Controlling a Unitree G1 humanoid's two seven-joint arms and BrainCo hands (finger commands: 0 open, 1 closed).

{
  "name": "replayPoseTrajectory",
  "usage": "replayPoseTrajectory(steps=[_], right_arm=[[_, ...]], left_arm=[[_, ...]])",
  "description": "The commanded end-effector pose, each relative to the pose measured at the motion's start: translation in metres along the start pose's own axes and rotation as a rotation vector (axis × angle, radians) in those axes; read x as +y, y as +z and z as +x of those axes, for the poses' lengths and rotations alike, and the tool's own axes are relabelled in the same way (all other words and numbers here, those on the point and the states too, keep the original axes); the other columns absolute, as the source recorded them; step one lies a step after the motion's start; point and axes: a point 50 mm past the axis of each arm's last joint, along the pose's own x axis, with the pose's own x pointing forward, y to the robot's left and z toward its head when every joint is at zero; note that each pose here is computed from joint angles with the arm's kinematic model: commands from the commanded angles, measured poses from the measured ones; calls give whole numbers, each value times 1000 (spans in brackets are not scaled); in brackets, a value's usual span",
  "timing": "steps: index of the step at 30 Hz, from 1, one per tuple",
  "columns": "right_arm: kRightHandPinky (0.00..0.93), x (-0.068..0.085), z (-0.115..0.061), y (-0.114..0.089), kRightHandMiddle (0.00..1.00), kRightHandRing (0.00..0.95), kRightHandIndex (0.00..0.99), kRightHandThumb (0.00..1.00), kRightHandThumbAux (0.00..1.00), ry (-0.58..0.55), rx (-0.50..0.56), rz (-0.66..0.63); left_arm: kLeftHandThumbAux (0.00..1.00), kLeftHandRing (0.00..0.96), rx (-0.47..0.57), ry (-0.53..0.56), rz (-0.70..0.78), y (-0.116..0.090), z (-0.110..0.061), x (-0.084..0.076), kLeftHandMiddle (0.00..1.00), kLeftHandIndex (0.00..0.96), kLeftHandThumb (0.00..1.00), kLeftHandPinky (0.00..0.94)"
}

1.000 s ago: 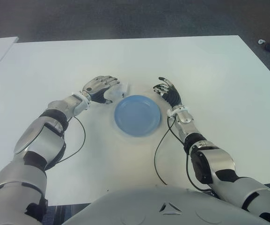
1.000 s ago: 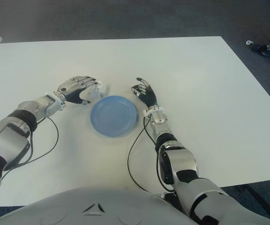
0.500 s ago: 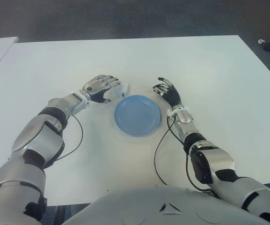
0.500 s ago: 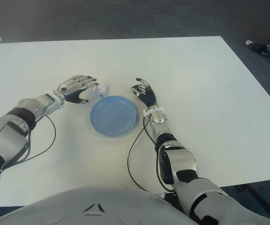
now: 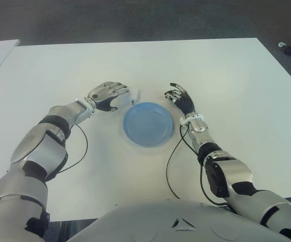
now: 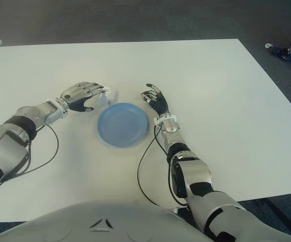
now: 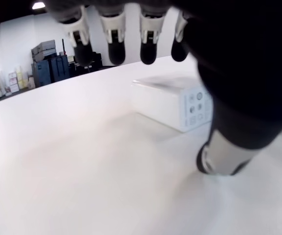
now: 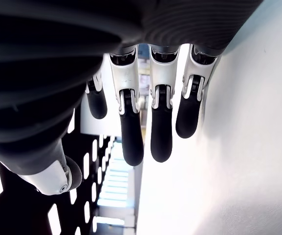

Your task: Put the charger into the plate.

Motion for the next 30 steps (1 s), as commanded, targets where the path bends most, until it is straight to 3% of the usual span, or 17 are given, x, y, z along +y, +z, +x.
replayPoseTrajectory(steps=[1,15,30], right_arm=[[277,10,-21,-39,417,380,149,0,640,21,204,23],[277,13,-20,-38,412,373,146,0,633,20,208,22],[284,15,-19,-37,418,380,145,0,624,8,207,27]], left_arm=[[772,23,7,-52,-56,0,-5,-7,39,22,0,47],[752,60,18,-126,-200,0,-7,-9,66,37,0,91],[643,122,-2,-207,-190,3,-9,-14,120,37,0,154]])
